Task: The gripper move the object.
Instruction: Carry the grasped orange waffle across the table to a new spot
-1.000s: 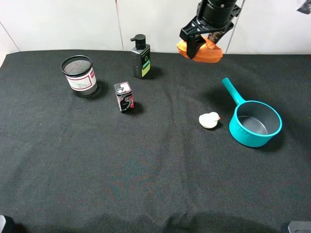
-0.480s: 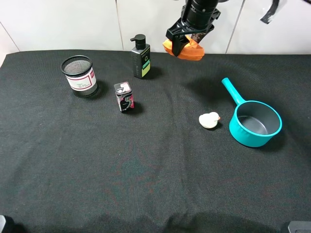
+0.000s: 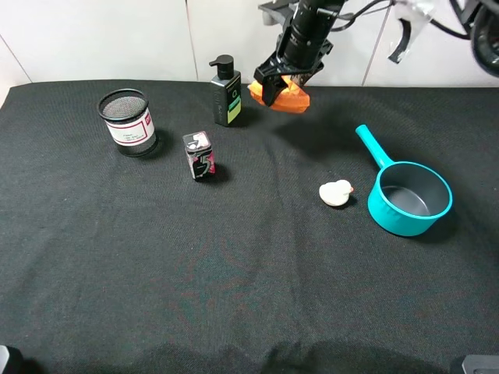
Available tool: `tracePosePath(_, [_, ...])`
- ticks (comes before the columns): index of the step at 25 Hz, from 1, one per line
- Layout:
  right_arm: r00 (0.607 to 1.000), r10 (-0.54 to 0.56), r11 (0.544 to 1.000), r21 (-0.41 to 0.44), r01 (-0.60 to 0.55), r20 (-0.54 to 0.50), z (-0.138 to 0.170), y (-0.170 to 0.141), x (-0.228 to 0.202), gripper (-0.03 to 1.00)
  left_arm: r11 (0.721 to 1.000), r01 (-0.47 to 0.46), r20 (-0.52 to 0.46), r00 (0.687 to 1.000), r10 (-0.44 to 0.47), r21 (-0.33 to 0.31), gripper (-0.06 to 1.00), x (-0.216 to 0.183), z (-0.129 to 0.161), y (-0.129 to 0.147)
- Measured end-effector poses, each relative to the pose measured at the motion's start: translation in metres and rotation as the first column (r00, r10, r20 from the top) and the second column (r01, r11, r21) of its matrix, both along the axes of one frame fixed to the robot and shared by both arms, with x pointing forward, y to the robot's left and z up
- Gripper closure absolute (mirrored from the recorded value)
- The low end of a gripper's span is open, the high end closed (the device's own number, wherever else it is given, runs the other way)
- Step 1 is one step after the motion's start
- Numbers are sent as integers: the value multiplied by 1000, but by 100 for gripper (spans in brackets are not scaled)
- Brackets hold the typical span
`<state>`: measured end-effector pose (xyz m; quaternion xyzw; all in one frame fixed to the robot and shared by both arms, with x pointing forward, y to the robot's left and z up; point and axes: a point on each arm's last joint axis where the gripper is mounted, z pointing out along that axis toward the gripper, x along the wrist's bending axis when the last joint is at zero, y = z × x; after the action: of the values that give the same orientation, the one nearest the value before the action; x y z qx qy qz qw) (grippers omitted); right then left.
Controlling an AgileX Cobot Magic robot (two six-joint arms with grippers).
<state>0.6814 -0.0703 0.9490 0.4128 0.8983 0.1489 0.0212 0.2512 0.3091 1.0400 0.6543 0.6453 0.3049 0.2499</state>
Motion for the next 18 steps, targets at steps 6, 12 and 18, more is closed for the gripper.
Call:
tracePosePath(6, [999, 0, 1000, -12, 0, -35, -27, 2, 4, 47, 1000, 0, 0, 1000, 0, 0, 15, 0, 0, 0])
tracePosePath(12, [1000, 1, 1000, 2, -1, -28, -38, 5, 7, 47, 1000, 0, 0, 1000, 0, 0, 15, 0, 0, 0])
tracePosePath(18, [999, 4, 1000, 1, -4, -50, -52, 6, 7, 47, 1000, 0, 0, 1000, 0, 0, 15, 0, 0, 0])
